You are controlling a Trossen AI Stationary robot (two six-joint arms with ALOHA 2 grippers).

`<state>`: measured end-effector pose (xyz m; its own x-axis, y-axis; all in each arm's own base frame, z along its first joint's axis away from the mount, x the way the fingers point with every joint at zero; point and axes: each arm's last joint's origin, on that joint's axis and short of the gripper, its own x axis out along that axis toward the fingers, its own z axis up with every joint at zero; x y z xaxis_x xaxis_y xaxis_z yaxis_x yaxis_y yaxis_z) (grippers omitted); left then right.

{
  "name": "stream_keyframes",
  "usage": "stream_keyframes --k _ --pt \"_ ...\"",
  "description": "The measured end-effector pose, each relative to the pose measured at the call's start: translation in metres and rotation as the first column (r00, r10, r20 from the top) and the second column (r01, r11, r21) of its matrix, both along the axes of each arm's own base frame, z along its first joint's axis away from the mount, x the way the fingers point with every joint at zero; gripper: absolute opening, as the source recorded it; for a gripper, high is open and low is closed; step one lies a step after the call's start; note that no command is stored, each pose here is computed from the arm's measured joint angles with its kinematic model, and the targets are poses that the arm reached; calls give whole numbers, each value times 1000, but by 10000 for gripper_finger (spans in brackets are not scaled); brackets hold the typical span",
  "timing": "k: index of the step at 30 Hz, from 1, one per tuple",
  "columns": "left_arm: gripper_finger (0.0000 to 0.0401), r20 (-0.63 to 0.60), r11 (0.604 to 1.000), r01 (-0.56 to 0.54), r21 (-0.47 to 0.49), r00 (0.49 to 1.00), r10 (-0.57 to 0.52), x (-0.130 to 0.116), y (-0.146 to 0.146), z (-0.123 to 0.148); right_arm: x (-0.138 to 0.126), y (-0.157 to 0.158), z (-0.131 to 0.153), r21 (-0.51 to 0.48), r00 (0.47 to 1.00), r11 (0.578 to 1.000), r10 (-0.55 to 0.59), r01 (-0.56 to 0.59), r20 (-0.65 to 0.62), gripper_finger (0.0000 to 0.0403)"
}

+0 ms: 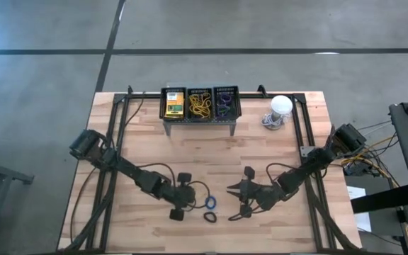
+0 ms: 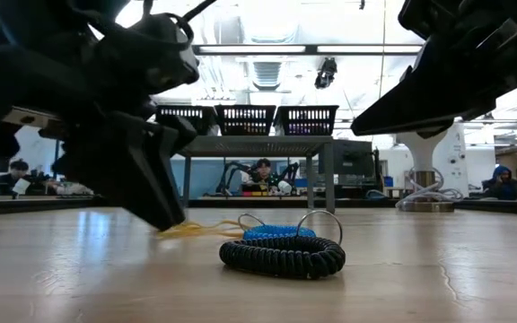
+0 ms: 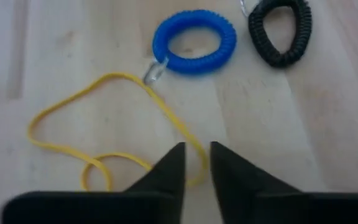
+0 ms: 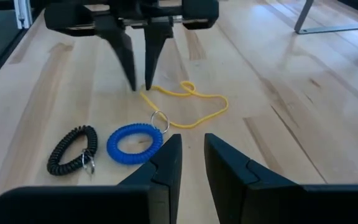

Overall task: Pick & Place Office Desk Supplies
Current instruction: Put the yellow rubber band into the middle black bin

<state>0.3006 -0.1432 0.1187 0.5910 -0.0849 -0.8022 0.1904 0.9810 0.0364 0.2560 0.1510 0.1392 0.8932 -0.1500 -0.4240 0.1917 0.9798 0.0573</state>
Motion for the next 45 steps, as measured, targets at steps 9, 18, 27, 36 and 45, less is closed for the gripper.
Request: stream_keyframes --k 9,18,27,36,45 --pt "204 -26 999 -24 -27 999 24 1 0 -8 0 0 0 6 1000 1000 -3 3 2 63" --pt "49 5 997 -71 19 998 70 6 1 2 0 0 0 8 1000 1000 -3 3 3 63" --pt "4 125 937 -226 266 972 199 27 15 130 0 0 0 8 1000 1000 -3 3 3 63" --pt "2 250 819 -302 487 947 200 59 103 217 0 0 0 8 1000 1000 -4 4 3 63" --pt "6 342 705 -517 485 855 391 61 192 250 0 0 0 7 1000 1000 -4 4 3 63"
